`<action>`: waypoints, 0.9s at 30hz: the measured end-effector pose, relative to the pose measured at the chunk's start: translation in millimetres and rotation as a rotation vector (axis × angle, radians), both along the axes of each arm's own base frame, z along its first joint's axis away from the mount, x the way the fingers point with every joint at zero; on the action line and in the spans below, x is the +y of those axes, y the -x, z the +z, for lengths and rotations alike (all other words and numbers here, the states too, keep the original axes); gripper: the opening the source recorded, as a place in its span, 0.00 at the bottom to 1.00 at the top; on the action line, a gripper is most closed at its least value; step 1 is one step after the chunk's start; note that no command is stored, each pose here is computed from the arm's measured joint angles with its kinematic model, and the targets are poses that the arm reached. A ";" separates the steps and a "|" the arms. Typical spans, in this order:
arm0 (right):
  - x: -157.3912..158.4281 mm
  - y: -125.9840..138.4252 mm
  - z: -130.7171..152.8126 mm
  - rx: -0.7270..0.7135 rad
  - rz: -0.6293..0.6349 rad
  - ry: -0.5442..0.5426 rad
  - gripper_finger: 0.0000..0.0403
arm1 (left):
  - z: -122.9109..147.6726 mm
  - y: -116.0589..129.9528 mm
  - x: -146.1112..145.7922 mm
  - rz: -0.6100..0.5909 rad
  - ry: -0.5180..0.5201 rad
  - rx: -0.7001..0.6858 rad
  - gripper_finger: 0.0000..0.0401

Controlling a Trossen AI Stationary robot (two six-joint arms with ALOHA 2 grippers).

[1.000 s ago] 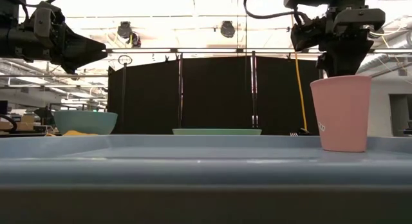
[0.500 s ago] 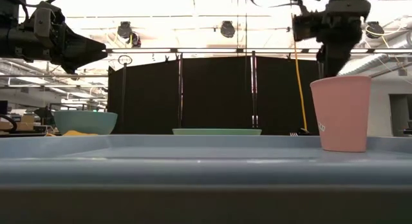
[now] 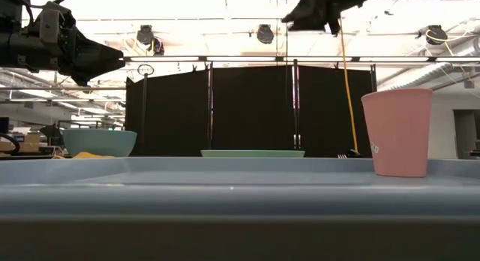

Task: Set up tray
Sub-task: Put the green plate on the blue tray

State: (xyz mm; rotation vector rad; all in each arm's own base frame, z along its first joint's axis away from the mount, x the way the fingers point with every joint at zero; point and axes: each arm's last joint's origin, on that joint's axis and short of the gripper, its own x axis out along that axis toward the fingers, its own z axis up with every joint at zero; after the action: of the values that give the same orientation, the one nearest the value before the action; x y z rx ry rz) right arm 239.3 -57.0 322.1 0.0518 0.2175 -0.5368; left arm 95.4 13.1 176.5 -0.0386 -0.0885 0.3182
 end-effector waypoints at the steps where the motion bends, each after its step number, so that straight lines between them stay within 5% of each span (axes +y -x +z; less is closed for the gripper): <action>1: -9.4 0.2 -3.7 0.014 -0.040 -0.018 0.44 | 0.0 0.0 0.0 0.000 0.000 0.000 0.46; 8: -80.0 -5.6 -46.4 0.103 -0.041 -0.309 0.40 | -0.2 0.0 0.0 0.000 0.005 0.001 0.46; 18: -127.6 -28.0 -71.1 0.506 -0.148 -0.249 0.37 | -2.2 -0.2 -0.1 -0.004 0.036 0.010 0.46; 27: -137.6 -37.1 -84.9 0.597 -0.176 -0.328 0.37 | -3.9 -0.3 -0.4 -0.013 0.061 0.023 0.46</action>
State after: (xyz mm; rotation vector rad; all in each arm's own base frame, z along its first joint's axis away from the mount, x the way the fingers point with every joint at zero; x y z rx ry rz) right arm 276.5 -194.6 237.2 0.2324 0.8898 -0.6793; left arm 95.8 12.7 172.6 -0.0959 -0.0561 0.3080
